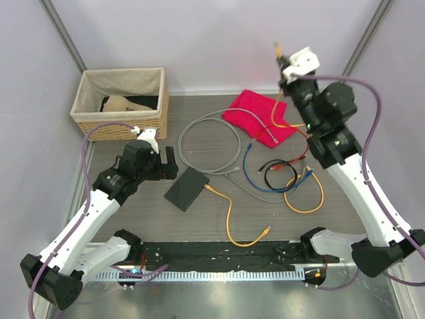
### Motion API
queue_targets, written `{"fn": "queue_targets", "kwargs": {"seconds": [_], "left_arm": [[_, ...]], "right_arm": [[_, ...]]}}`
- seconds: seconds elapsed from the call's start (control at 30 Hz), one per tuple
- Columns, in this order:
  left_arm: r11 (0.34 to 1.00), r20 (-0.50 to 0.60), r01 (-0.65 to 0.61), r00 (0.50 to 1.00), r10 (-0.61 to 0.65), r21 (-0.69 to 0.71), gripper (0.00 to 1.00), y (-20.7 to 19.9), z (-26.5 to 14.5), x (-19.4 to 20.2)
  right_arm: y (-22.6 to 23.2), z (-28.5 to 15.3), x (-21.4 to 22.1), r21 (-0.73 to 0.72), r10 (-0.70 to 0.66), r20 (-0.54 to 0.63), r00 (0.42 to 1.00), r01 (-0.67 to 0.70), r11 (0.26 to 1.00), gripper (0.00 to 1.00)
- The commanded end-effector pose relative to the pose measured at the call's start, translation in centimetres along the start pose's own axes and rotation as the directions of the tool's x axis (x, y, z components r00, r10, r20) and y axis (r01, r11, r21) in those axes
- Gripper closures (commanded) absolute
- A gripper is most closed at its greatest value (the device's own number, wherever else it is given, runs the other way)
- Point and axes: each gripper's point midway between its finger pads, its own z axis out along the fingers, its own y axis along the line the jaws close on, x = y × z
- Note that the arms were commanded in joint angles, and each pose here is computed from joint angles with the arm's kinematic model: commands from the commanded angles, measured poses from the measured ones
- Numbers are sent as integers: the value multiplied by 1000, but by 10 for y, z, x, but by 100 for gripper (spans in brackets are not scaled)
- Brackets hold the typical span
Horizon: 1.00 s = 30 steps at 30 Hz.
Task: Insert the plug into the switch port
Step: Pick up the connector from the center of the board.
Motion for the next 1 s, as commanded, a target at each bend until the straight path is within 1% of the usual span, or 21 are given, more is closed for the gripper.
{"fn": "queue_targets", "kwargs": {"seconds": [0.0, 0.03, 0.1, 0.13, 0.17, 0.2, 0.23, 0.27, 0.3, 0.33, 0.37, 0.4, 0.47, 0.5, 0.57, 0.63, 0.73, 0.77, 0.83, 0.93, 0.97], "left_arm": [[999, 35, 22, 999, -23, 26, 0, -5, 0, -10], [999, 32, 22, 999, -23, 25, 0, -4, 1, -9], [1000, 39, 22, 999, -23, 20, 0, -3, 0, -10], [1000, 43, 21, 999, -22, 23, 0, -3, -1, -11], [1000, 45, 22, 999, -23, 21, 0, -3, -1, -11], [1000, 46, 21, 999, -22, 21, 0, -3, -2, -12], [1000, 45, 21, 999, -22, 19, 0, -2, -1, -11], [1000, 47, 21, 999, -22, 23, 0, -3, -1, -12], [1000, 40, 21, 999, -22, 22, 0, -3, 0, -10], [999, 35, 21, 999, -22, 28, 0, -4, 0, -9], [999, 30, 20, 999, -21, 28, 0, -4, 1, -8], [999, 27, 21, 999, -22, 28, 0, -4, 1, -8], [999, 25, 19, 1000, -19, 30, 0, -5, 1, -8], [999, 24, 19, 1000, -19, 28, 0, -4, 1, -8], [999, 24, 20, 999, -21, 32, 0, -5, 2, -8], [999, 22, 19, 1000, -20, 37, 0, -5, 2, -8], [998, 16, 18, 1000, -19, 52, 0, -8, 2, -7], [998, 11, 18, 1000, -18, 64, 0, -10, 2, -6], [996, 9, 15, 1000, -16, 82, 0, -14, 3, -6], [989, -5, 27, 1000, -27, 145, 0, -26, 2, -5], [986, -10, 44, 999, -43, 163, 0, -30, 3, -5]], "right_arm": [[-109, -3, -83, 325, -85, 166, 982, 27, 945, 99], [-113, -4, -94, 323, -83, 191, 978, 17, 946, 99], [-99, 4, -82, 257, -61, 153, 986, 20, 966, 99], [-72, 8, -57, 132, -38, 76, 996, 27, 991, 99], [-57, 5, -47, 70, 22, 50, 999, -25, 997, 99], [-31, 4, -8, -4, 56, -37, 998, -56, 998, 99], [-6, -3, 13, -90, 88, -87, 992, -96, 991, 99], [13, -10, 31, -122, 164, -134, 977, -181, 976, 99], [38, -27, 72, -154, 196, -223, 955, -233, 960, 99], [55, -36, 90, -166, 237, -267, 934, -287, 943, 99], [71, -45, 109, -177, 270, -314, 910, -335, 925, 99], [97, -66, 150, -161, 322, -413, 852, -417, 895, 99], [123, -86, 185, -146, 349, -498, 794, -474, 868, 99], [144, -107, 220, -114, 373, -576, 727, -523, 845, 99], [163, -122, 244, -89, 398, -624, 673, -567, 819, 99], [185, -144, 278, -30, 419, -705, 571, -615, 788, 99], [207, -160, 300, -12, 408, -774, 485, -655, 756, 99], [211, -161, 301, -17, 402, -781, 477, -661, 751, 99], [222, -161, 292, -58, 377, -782, 497, -660, 749, 99], [230, -157, 275, -123, 328, -758, 564, -617, 777, 99], [228, -156, 269, -155, 305, -738, 602, -591, 792, 99]]}}
